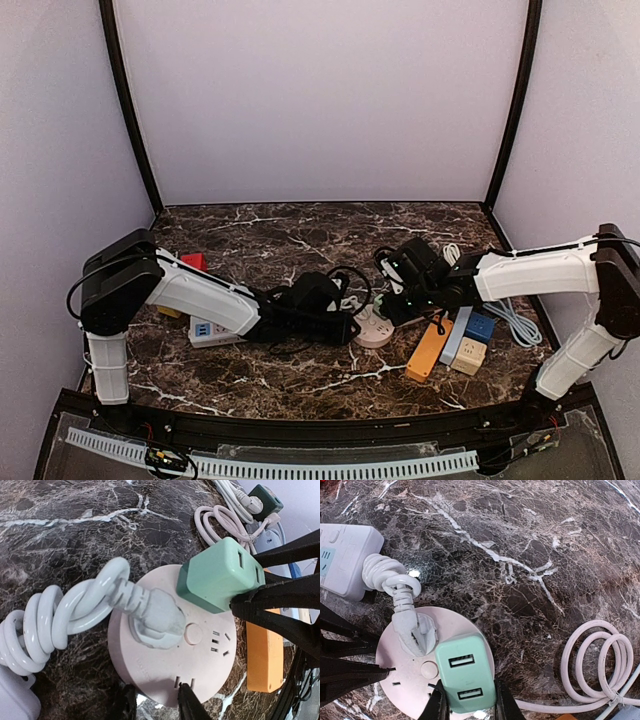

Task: Pull the plug off the socket

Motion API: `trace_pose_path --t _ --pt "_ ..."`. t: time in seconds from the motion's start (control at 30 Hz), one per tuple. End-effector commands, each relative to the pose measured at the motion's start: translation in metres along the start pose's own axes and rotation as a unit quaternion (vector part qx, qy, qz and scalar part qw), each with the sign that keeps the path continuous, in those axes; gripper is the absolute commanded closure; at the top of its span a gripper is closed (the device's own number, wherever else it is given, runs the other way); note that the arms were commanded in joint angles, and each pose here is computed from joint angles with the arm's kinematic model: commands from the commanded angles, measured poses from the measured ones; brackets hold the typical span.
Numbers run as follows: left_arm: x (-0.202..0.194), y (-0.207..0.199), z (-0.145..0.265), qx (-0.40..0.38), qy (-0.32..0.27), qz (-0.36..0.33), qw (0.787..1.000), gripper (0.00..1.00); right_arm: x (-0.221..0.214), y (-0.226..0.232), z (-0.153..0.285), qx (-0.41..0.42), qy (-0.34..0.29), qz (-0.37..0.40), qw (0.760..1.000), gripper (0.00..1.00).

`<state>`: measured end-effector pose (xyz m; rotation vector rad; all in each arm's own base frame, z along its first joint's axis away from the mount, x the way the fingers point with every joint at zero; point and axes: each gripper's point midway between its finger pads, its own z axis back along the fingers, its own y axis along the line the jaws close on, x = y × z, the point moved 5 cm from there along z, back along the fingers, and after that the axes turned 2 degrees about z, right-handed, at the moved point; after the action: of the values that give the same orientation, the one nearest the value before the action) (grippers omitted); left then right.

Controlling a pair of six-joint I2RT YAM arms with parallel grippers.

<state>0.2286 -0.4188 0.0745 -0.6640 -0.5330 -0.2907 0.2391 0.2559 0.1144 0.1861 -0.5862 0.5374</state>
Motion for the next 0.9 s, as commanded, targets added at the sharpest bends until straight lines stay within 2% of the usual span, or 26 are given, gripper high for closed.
trace_pose_path --t 0.0,0.2,0.33,0.7,0.87 --pt "-0.023 0.022 -0.010 0.042 0.035 -0.004 0.999 0.77 0.005 0.030 0.003 0.081 -0.021 -0.009 0.996 1.00" --pt "-0.028 0.026 -0.014 0.045 0.044 -0.005 0.998 0.87 0.008 0.034 0.008 0.100 -0.030 -0.014 0.994 1.00" --pt "-0.031 0.029 -0.014 0.050 0.046 -0.006 0.998 0.91 0.011 0.032 0.013 0.105 -0.038 -0.022 0.994 1.00" --pt "-0.036 0.034 -0.016 0.055 0.052 -0.004 0.997 0.93 0.017 0.024 0.024 0.157 -0.051 -0.076 0.983 1.00" --pt "-0.037 0.034 -0.017 0.055 0.053 -0.003 0.997 0.94 0.016 0.020 0.024 0.155 -0.052 -0.081 0.983 1.00"
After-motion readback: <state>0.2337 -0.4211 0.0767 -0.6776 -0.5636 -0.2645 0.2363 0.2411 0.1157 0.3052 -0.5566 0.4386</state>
